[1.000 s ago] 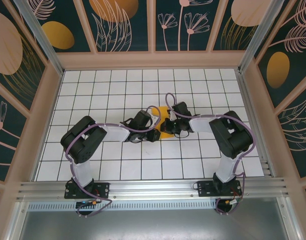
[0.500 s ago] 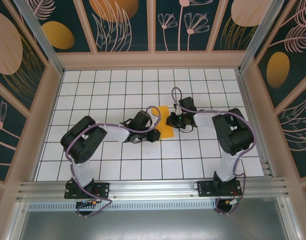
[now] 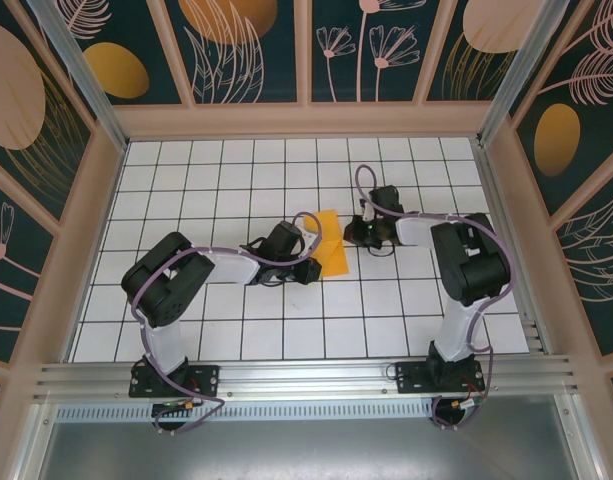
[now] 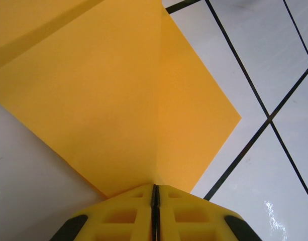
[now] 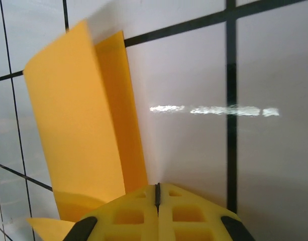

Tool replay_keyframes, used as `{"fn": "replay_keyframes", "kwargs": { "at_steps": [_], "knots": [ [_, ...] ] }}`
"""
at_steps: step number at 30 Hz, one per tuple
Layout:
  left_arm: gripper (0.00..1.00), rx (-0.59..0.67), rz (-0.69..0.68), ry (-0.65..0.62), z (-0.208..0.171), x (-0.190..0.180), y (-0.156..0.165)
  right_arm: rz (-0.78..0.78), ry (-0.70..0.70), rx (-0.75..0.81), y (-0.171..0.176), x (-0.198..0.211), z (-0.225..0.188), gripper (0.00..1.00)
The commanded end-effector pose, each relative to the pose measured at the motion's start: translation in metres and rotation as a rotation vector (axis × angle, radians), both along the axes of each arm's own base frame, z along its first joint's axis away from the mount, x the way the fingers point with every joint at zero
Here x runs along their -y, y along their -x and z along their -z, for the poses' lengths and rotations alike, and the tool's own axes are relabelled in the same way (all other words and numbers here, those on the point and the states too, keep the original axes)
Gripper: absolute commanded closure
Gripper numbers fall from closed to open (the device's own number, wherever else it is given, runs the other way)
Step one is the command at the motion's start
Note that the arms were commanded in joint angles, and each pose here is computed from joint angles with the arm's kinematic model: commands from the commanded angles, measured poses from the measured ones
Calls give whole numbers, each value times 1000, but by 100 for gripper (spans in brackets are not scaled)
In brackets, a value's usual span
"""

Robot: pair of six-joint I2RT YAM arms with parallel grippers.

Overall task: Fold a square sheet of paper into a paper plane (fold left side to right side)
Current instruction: Fold the triangle a second time at the center of the table.

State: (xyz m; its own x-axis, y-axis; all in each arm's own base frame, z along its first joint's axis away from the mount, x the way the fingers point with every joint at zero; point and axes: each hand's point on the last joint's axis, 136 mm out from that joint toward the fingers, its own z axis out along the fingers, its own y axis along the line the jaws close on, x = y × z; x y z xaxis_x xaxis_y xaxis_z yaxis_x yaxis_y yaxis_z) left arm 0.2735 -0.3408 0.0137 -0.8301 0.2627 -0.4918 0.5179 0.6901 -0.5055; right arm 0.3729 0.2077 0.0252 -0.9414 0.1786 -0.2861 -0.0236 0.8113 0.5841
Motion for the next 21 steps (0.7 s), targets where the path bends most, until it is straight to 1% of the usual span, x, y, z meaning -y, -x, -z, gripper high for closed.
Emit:
{"fn": "replay_keyframes", "kwargs": {
  "at_steps": [1, 7, 10, 13, 18, 21],
  "knots": [
    [88, -142, 11, -144, 48, -28, 34, -8, -13, 81, -2, 0, -37, 100],
    [88, -136, 9, -142, 46, -28, 33, -88, -80, 43, 32, -37, -36, 100],
    [88, -134, 9, -142, 45, -28, 33, -107, -105, 25, 41, -51, -30, 100],
    [88, -131, 13, -140, 44, -27, 32, -107, -84, 2, 37, -52, -15, 100],
    [88, -120, 13, -134, 39, -26, 31, -75, -8, -33, 26, -39, 8, 100],
    [88, -107, 13, -127, 33, -25, 29, -59, 9, -61, 28, -32, 18, 100]
  ]
}}
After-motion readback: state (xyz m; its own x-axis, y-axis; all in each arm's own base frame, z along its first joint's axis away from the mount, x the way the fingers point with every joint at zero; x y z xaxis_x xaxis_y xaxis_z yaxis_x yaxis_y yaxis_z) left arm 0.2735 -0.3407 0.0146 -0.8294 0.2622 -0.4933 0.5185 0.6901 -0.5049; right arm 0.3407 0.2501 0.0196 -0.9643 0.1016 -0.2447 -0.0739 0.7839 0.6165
